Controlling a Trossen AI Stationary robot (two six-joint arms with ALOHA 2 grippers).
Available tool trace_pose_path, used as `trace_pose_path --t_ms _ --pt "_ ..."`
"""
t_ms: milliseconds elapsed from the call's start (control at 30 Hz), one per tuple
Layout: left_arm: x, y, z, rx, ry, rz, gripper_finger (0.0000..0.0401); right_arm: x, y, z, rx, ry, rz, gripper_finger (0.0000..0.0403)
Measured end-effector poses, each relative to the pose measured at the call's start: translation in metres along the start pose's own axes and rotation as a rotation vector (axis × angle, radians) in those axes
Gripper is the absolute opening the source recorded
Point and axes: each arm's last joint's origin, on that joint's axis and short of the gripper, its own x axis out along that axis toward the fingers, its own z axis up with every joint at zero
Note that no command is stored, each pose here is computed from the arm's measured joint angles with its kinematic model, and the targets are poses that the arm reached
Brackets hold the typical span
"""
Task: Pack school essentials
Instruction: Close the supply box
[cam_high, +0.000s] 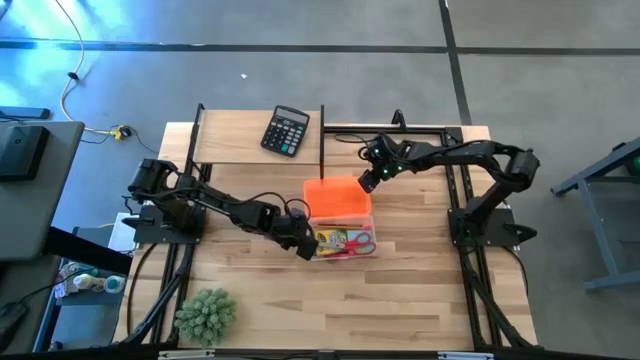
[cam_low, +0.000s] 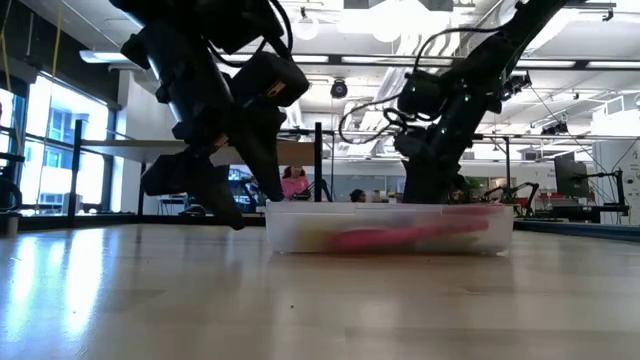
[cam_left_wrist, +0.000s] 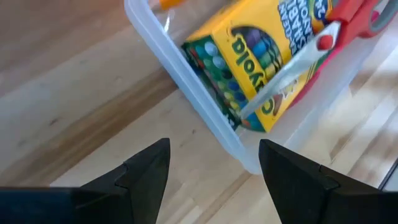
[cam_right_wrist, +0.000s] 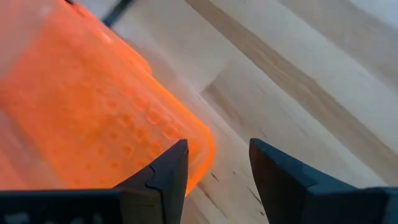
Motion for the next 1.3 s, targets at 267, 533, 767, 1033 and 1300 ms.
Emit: trace_pose_path --t_ms 267,533,767,1033,1300 --pt "0.0 0.001 0.0 0.0 -0.008 0.012 0.0236 0.012 -0.001 -0.005 0.041 0.046 -0.01 0.0151" --pt "0.0 0.002 0.001 0.025 -0.014 0.019 0.0236 0.013 0.0 -0.006 0.114 0.051 -0.014 0.0091" --pt "0.0 0.002 0.001 0.025 -0.013 0.02 0.0236 0.013 0.003 -0.007 0.136 0.06 -0.001 0.0039" --pt "0.0 0.002 0.001 0.024 -0.011 0.021 0.0236 0.002 0.017 -0.009 0.11 0.044 0.005 0.0019" --pt "0.0 0.002 0.001 0.024 -0.011 0.02 0.0236 -0.015 0.025 -0.008 0.111 -0.004 -0.003 0.0019"
